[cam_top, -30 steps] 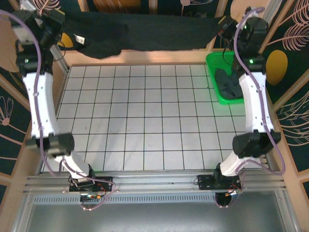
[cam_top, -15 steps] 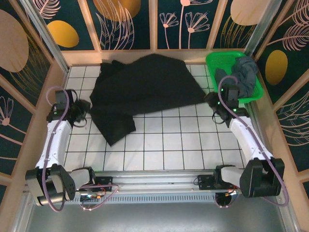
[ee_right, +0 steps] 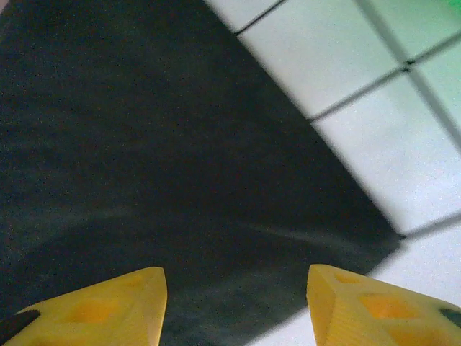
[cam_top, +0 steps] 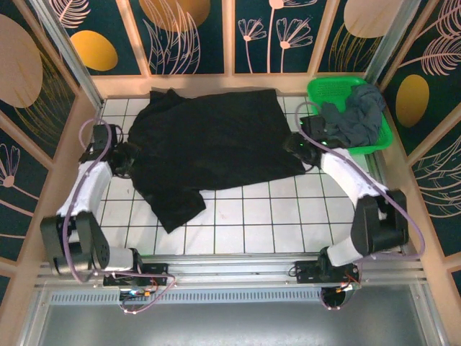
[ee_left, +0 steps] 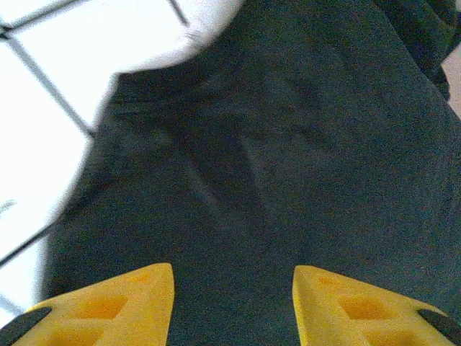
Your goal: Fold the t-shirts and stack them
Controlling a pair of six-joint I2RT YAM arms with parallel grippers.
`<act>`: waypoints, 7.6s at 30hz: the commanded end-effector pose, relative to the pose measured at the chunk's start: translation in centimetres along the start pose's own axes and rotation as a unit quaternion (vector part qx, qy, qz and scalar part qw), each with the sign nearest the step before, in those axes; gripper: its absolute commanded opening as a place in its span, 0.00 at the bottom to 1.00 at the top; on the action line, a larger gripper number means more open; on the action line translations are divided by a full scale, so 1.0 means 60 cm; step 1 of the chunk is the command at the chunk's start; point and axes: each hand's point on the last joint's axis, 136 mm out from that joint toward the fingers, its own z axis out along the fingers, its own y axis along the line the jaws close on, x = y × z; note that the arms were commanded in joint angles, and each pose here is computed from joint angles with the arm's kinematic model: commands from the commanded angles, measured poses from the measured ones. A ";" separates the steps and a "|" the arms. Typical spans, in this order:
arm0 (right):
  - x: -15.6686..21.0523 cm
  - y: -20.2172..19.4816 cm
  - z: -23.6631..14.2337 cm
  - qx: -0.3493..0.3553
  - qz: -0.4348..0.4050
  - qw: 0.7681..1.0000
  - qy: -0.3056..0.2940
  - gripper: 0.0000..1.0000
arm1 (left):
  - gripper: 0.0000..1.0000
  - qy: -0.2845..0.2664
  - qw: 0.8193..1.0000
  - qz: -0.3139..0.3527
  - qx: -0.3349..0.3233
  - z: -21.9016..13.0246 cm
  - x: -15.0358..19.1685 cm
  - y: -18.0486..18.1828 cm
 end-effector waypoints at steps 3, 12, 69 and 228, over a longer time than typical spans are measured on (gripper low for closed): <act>0.019 0.041 0.115 -0.019 -0.046 0.997 0.052 0.41 | 0.40 0.046 0.998 0.009 0.048 0.090 0.005 -0.072; 0.072 -0.102 0.200 0.133 0.006 0.980 0.145 0.42 | 0.37 0.125 0.990 0.043 -0.048 0.196 0.090 0.038; 0.224 -0.218 -0.071 0.135 0.128 0.969 0.165 0.54 | 0.07 0.221 0.944 0.094 -0.226 -0.027 0.326 0.334; 0.211 -0.179 -0.021 0.153 0.032 0.966 0.204 0.36 | 0.47 -0.004 0.965 0.062 -0.253 0.003 0.066 0.222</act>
